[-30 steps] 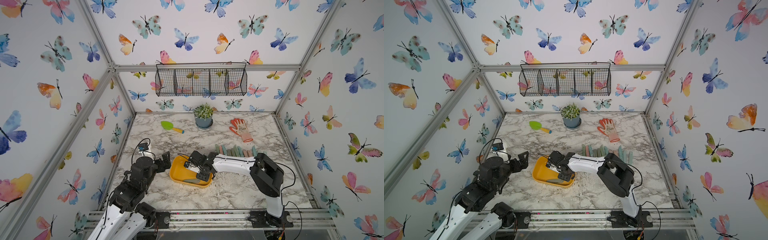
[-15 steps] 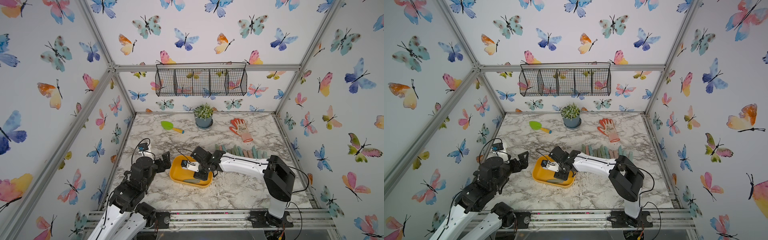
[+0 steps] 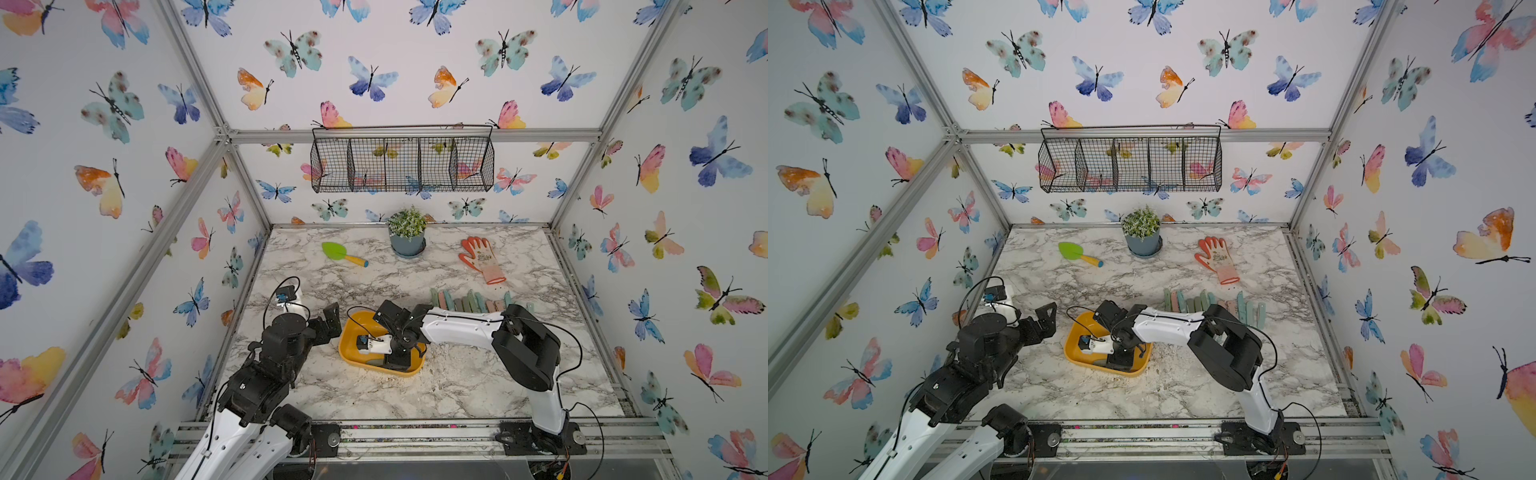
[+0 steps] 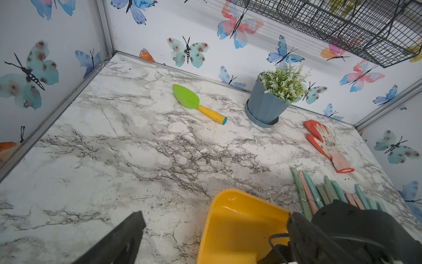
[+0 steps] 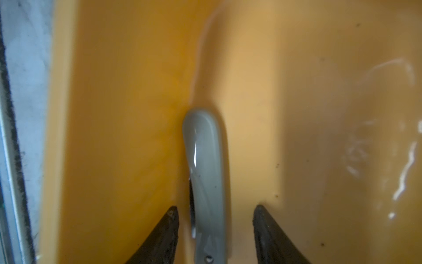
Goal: Take the fruit knife out of the storage box
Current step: Adjust the fruit knife in the storage box.
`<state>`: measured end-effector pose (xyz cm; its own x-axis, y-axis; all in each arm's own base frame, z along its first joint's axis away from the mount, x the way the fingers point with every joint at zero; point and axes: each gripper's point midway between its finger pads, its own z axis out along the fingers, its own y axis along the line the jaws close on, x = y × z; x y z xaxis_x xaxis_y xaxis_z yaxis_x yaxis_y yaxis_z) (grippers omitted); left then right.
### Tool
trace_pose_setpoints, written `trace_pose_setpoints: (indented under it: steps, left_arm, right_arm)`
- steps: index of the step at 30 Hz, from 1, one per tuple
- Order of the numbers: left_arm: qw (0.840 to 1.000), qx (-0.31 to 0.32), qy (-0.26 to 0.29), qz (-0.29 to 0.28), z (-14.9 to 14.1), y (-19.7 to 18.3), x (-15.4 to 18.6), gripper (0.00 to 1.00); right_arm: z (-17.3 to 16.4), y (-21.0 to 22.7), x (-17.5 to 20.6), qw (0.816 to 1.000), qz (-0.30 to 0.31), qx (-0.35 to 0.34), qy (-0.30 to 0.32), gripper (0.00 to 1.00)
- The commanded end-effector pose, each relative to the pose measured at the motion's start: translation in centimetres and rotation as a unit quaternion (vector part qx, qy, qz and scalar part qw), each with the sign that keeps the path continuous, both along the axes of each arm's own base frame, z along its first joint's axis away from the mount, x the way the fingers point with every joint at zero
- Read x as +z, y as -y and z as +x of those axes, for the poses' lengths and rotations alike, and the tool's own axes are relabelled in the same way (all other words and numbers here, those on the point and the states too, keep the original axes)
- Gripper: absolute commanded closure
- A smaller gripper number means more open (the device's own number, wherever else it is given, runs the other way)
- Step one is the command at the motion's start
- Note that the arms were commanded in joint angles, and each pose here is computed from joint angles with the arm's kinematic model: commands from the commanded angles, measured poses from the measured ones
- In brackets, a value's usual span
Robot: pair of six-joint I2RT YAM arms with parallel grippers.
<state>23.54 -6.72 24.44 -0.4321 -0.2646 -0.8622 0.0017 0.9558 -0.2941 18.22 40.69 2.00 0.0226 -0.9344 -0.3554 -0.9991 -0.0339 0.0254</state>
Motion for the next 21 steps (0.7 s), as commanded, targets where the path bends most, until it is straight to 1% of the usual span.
trace_pose_setpoints:
  steps: [1, 5, 9, 12, 16, 21]
  left_arm:
    - [1.000, 0.006, -0.006, 0.006, 0.2, -0.1, -0.5, 0.02]
    - [1.000, 0.003, -0.007, 0.005, 0.3, 0.1, -0.6, 0.01]
    - [1.000, 0.001, -0.012, 0.007, 0.4, 0.2, -0.8, 0.02]
    - [1.000, 0.000, -0.014, 0.008, 0.4, 0.3, -0.9, 0.02]
    - [1.000, 0.000, -0.011, 0.007, 0.3, 0.2, -0.8, 0.02]
    - [1.000, 0.004, -0.008, 0.006, 0.3, 0.0, -0.6, 0.02]
  right_arm:
    - [1.8, 0.8, -2.2, 0.998, -0.040, -0.023, 0.030, 0.45]
    - [4.7, 0.9, -2.0, 0.994, -0.042, -0.071, 0.074, 0.47]
    - [6.8, 0.8, -0.5, 0.989, -0.022, -0.098, 0.110, 0.50]
    - [7.7, 0.9, 0.3, 0.986, -0.019, -0.113, 0.124, 0.51]
    - [8.0, 0.7, 1.0, 0.985, -0.008, -0.117, 0.126, 0.52]
    - [7.1, 0.0, 1.5, 0.991, 0.013, -0.096, 0.095, 0.52]
